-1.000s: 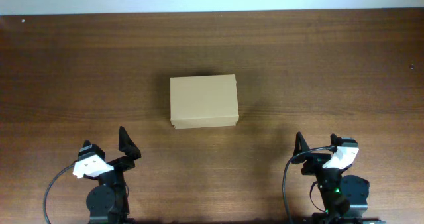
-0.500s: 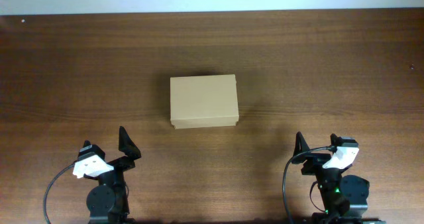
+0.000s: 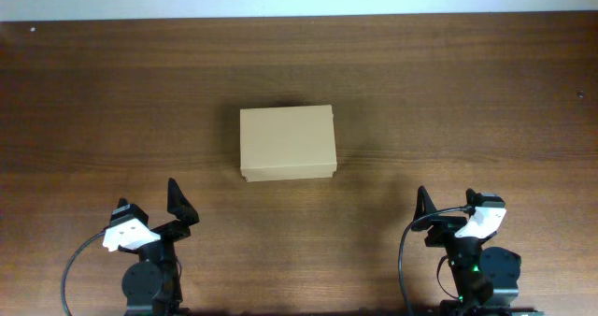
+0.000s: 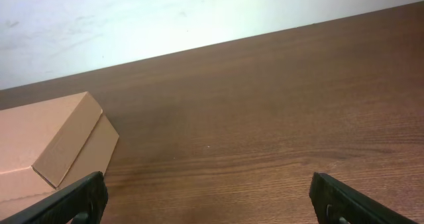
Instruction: Pack container
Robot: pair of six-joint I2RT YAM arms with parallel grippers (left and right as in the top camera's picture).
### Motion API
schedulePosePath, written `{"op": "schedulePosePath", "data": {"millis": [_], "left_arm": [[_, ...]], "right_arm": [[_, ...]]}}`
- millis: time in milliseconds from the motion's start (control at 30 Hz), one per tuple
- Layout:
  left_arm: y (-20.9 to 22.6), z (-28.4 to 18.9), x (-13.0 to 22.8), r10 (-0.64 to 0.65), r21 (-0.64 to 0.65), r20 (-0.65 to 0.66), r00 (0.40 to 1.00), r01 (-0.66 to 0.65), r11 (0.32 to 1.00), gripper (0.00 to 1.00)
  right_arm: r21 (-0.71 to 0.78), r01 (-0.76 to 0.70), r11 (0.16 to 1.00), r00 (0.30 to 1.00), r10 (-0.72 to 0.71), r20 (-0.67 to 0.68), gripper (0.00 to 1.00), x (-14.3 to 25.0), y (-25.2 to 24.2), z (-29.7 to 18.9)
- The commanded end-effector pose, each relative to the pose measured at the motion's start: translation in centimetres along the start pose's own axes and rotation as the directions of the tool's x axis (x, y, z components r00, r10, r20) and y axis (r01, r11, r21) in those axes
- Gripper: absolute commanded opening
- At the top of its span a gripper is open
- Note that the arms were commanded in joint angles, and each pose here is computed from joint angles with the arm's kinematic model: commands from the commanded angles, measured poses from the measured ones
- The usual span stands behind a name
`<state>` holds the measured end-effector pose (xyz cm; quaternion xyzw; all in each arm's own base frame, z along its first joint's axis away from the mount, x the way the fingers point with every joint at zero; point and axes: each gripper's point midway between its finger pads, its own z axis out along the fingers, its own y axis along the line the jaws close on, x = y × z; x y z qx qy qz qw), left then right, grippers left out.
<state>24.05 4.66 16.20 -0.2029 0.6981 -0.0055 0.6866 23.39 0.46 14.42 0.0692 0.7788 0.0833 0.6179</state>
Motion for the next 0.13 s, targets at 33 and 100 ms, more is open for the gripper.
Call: {"op": "schedulePosePath", "data": {"millis": [33,100], "left_arm": [[0.03,-0.03,0.08,0.010,-0.002,-0.004,1.000,-0.010,1.000,1.00],[0.03,-0.03,0.08,0.010,-0.002,-0.004,1.000,-0.010,1.000,1.00]], "right_arm": [[-0.016,0.001,1.000,1.000,-0.001,-0.001,0.99,0.21,0.27,0.04],[-0.016,0.001,1.000,1.000,-0.001,-0.001,0.99,0.21,0.27,0.04]]}}
